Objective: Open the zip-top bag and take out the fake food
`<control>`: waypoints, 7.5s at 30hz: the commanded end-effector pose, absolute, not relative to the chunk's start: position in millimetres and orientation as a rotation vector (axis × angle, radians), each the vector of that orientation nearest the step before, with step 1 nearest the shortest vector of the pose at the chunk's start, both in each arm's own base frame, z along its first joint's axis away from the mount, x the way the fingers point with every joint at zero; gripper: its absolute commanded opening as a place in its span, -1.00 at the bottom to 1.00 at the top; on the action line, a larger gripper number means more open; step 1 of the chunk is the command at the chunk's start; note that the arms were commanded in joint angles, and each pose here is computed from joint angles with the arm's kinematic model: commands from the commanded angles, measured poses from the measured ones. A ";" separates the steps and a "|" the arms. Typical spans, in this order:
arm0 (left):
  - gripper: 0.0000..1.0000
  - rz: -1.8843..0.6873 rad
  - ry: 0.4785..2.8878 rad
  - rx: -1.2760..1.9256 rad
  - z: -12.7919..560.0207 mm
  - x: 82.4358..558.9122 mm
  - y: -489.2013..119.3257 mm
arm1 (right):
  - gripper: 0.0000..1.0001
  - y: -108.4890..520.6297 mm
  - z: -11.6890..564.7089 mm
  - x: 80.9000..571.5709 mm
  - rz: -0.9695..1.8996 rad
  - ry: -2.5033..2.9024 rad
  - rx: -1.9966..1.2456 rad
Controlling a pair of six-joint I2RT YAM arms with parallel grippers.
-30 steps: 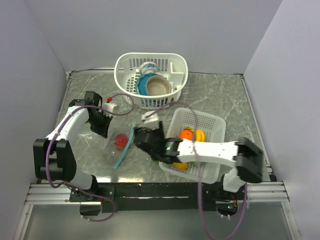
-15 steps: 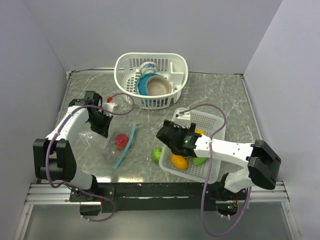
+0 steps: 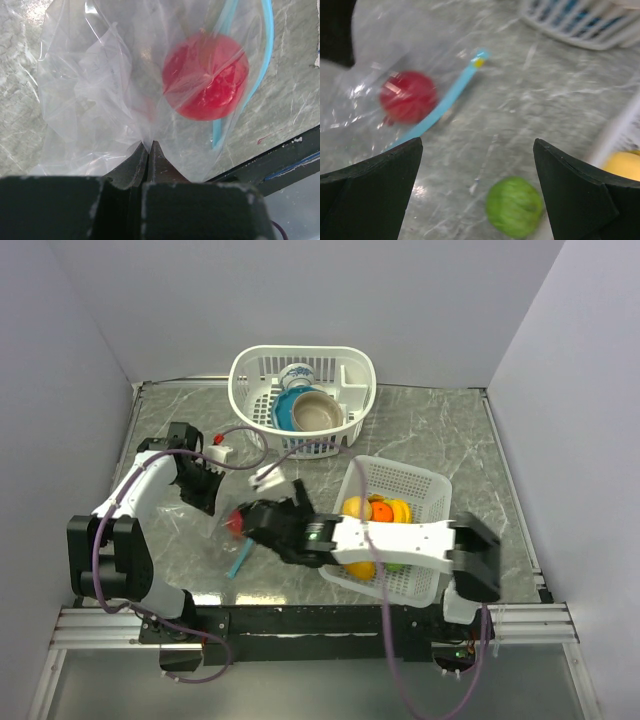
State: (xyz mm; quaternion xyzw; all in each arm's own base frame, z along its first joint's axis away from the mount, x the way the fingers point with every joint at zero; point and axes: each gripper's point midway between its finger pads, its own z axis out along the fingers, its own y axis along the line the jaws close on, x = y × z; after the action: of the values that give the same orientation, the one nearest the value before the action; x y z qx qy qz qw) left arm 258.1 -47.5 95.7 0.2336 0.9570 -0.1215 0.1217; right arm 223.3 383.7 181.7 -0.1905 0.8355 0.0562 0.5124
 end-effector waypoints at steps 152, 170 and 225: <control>-0.98 -0.571 2.630 0.694 154.5 242.8 -48.1 | -0.18 323.1 106.6 131.0 0.199 2.319 -0.363; -0.98 -0.641 2.639 0.724 151.8 229.5 -56.8 | -0.25 135.2 150.6 239.7 -0.282 2.158 0.363; -0.98 -0.534 2.722 0.703 112.4 238.0 -40.8 | 1.00 319.6 95.5 144.3 -0.118 2.250 -0.486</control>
State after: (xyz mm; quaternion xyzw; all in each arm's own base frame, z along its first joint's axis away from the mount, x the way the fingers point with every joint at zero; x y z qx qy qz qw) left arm 232.2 -37.6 101.1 0.2361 0.9472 -0.1824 0.1173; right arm 122.0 323.7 87.4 -0.2134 0.9006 -0.0183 0.3782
